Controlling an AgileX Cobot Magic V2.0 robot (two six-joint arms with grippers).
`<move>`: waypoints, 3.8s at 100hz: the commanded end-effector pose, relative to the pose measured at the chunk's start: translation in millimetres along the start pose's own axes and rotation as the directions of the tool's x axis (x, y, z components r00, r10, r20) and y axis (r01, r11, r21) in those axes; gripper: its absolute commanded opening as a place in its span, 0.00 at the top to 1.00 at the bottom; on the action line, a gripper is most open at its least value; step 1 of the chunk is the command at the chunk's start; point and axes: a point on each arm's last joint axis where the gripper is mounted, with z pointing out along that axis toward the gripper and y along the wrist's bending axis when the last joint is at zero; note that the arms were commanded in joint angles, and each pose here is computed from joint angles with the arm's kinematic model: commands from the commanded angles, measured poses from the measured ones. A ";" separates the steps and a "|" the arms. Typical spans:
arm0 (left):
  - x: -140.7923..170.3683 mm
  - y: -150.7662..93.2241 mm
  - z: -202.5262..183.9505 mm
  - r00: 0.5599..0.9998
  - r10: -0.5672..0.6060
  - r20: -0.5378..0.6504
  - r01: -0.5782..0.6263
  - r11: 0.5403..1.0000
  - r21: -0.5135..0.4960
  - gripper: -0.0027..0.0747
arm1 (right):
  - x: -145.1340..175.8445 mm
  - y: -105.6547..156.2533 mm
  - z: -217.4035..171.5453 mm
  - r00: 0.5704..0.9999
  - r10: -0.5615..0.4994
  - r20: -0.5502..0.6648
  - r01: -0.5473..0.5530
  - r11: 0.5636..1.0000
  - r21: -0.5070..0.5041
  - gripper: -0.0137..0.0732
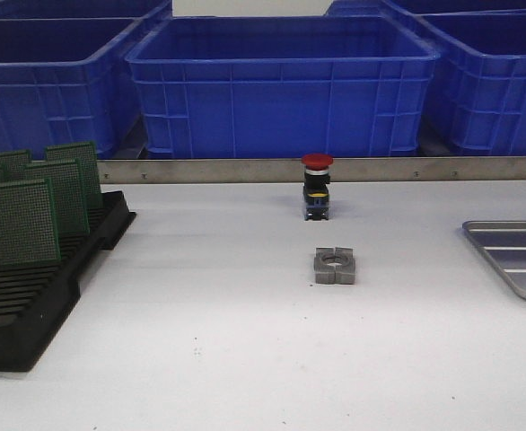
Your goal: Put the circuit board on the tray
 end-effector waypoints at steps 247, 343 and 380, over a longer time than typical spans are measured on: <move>-93.2 -45.9 208.3 0.412 0.887 0.210 -0.824 0.264 0.501 0.27 | -7.5 0.4 -1.7 0.995 0.001 0.099 0.000 1.000 -0.005 0.92; -105.8 -55.1 198.1 0.455 0.861 0.227 -0.718 0.204 0.665 0.99 | -7.5 0.4 -1.7 0.995 0.001 0.099 0.000 1.000 -0.005 0.92; -135.8 -64.6 147.9 0.609 0.709 0.354 -0.721 0.310 0.620 0.99 | -7.5 0.4 -1.7 0.995 0.001 0.099 0.000 1.000 -0.005 0.92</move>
